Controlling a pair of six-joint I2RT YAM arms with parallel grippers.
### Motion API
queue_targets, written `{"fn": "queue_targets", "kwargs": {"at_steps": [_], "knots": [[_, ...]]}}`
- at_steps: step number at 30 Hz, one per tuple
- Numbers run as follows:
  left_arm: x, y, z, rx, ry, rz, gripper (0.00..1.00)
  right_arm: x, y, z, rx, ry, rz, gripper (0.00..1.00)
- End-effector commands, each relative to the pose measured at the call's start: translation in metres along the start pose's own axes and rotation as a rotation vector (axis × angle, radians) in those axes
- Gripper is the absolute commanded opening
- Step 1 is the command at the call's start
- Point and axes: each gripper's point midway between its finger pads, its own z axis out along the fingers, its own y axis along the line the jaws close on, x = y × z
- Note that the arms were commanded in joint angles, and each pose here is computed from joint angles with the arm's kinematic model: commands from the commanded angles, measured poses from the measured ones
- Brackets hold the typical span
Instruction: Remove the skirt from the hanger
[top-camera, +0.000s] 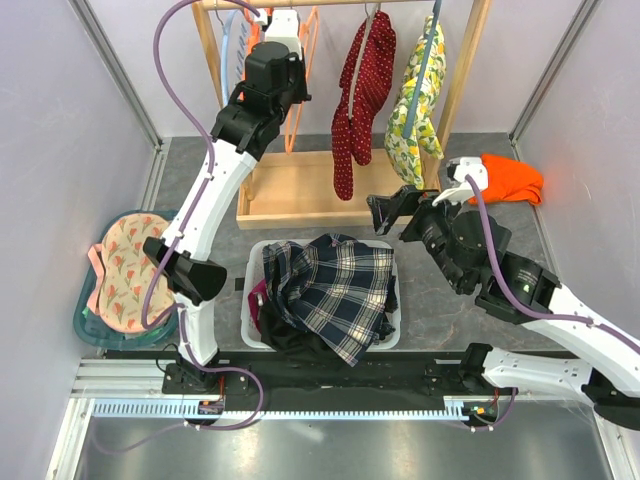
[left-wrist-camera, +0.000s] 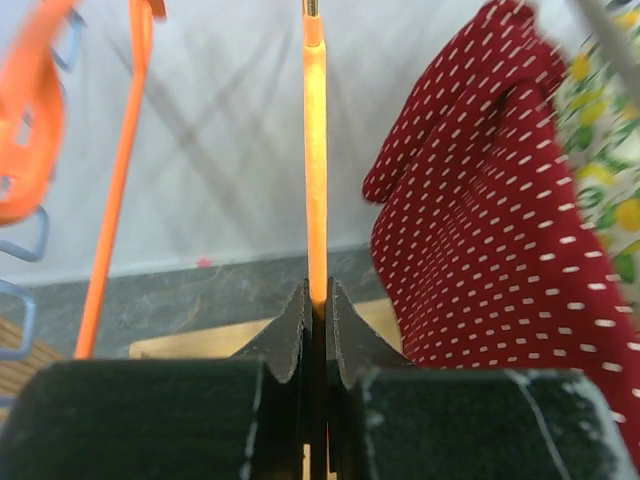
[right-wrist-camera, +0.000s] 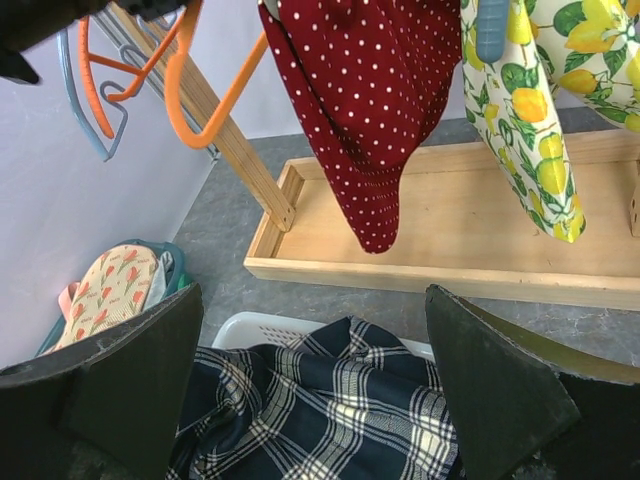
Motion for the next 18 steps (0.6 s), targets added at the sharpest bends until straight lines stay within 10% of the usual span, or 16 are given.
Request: {"fn": "queue_targets", "kwargs": {"at_steps": [1, 9, 18], "knots": [[0.002, 0.008, 0.003, -0.048, -0.016, 0.055, 0.02, -0.01, 0.0, -0.005, -0.014, -0.036, 0.036, 0.98], [-0.004, 0.004, -0.021, -0.028, -0.014, 0.082, 0.02, -0.005, -0.003, -0.006, -0.013, -0.034, 0.034, 0.98], [-0.049, 0.0, -0.063, 0.027, -0.12, 0.125, 0.93, -0.005, -0.005, -0.007, -0.008, -0.039, 0.047, 0.98]]}}
